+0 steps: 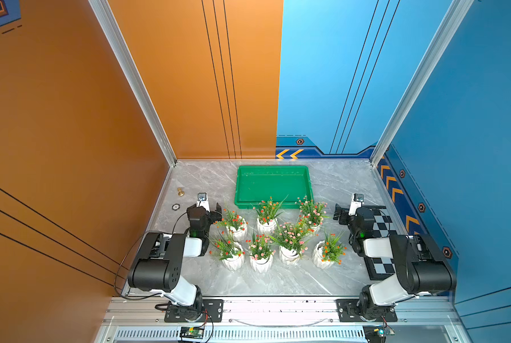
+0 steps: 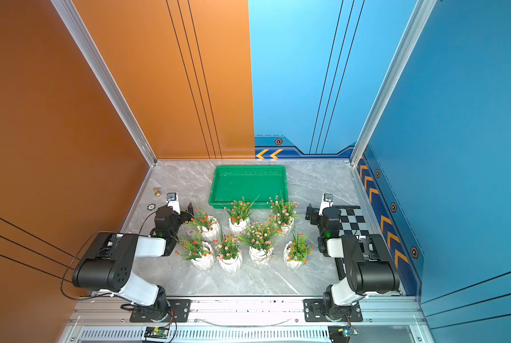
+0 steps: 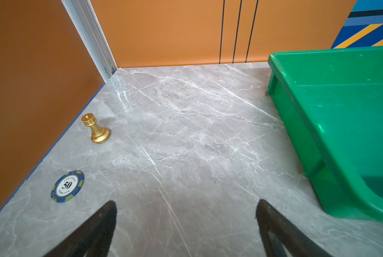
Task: Put the potted gypsophila into the storage box
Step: Pick up the baby's breath potted plant from the center of the board.
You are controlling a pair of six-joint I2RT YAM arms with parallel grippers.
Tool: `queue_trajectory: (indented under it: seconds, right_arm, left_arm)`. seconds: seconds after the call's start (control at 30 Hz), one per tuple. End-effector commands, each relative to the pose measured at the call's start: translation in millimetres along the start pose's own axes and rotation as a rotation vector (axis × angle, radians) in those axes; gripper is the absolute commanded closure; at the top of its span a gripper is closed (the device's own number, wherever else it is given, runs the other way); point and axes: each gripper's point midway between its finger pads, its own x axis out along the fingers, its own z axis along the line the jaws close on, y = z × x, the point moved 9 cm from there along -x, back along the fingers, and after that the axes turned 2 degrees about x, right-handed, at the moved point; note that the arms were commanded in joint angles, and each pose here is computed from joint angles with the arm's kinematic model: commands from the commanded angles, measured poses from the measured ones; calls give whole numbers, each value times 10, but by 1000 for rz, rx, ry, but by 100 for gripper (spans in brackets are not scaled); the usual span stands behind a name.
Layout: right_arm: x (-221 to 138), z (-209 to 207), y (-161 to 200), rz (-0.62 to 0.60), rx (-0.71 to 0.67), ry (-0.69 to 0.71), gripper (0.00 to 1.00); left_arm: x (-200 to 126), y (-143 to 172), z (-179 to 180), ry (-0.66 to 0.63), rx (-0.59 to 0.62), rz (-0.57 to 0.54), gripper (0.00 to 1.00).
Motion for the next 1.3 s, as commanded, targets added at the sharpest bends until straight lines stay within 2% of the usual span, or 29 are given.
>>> queue_trajectory:
  seconds: [0.0,1.27]
  right_arm:
    - [22,5,-58,-29,-9,14,0]
    - [19,-38,-60,-32,22,-25,0]
  left_arm:
    - [9,29,19,4,-3,13,2]
    - [-20,5,66,-17,-23,4,2]
